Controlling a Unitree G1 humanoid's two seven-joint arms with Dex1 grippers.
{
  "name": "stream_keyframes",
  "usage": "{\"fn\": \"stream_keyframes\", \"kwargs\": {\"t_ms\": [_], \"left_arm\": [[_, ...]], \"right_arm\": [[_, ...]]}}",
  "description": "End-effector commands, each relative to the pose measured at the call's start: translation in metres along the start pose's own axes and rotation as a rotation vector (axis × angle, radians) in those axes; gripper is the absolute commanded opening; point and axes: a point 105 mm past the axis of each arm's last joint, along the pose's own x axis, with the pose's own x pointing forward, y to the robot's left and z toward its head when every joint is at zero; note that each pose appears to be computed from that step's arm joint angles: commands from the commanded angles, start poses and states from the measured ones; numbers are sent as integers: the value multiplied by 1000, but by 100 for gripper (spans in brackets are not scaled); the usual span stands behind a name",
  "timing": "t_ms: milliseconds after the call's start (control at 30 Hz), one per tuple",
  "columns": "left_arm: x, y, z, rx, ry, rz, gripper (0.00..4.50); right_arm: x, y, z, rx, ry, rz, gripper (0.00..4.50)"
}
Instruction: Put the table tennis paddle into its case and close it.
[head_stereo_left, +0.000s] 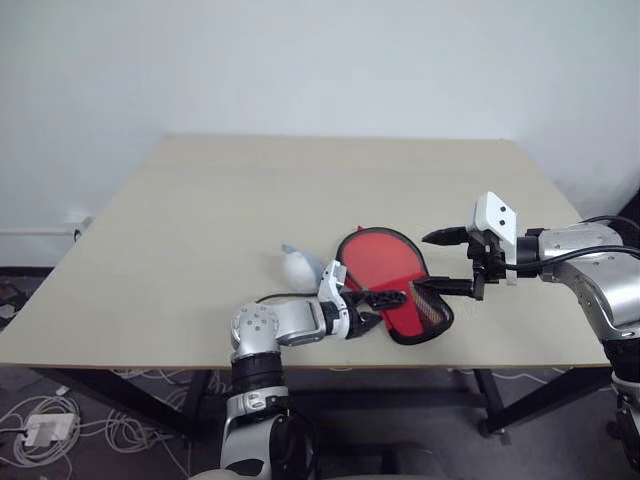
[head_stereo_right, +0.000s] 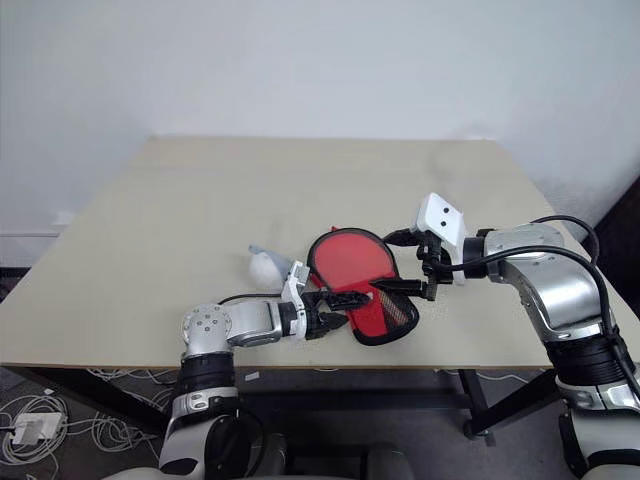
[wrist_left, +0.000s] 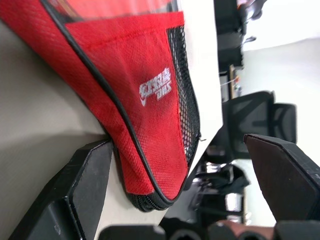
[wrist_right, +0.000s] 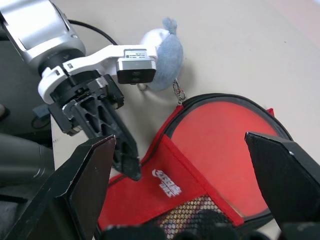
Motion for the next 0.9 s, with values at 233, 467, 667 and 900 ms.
{"fn": "stream_keyframes", "kwargs": {"t_ms": [233,467,667,900], "left_arm": [[12,13,10,11,-35,91,447],[10,17,5,54,13,152,447],[7,20,0,92,66,196,447],[-1,34,-8,134,140,272,447]], "right_arm": [[0,2,14,-37,-43,-10,450],[1,3,14,-34,-47,-11,450],[2,2,14,-33,-49,-14,450],[3,2,16,-31,-52,-19,450]]}}
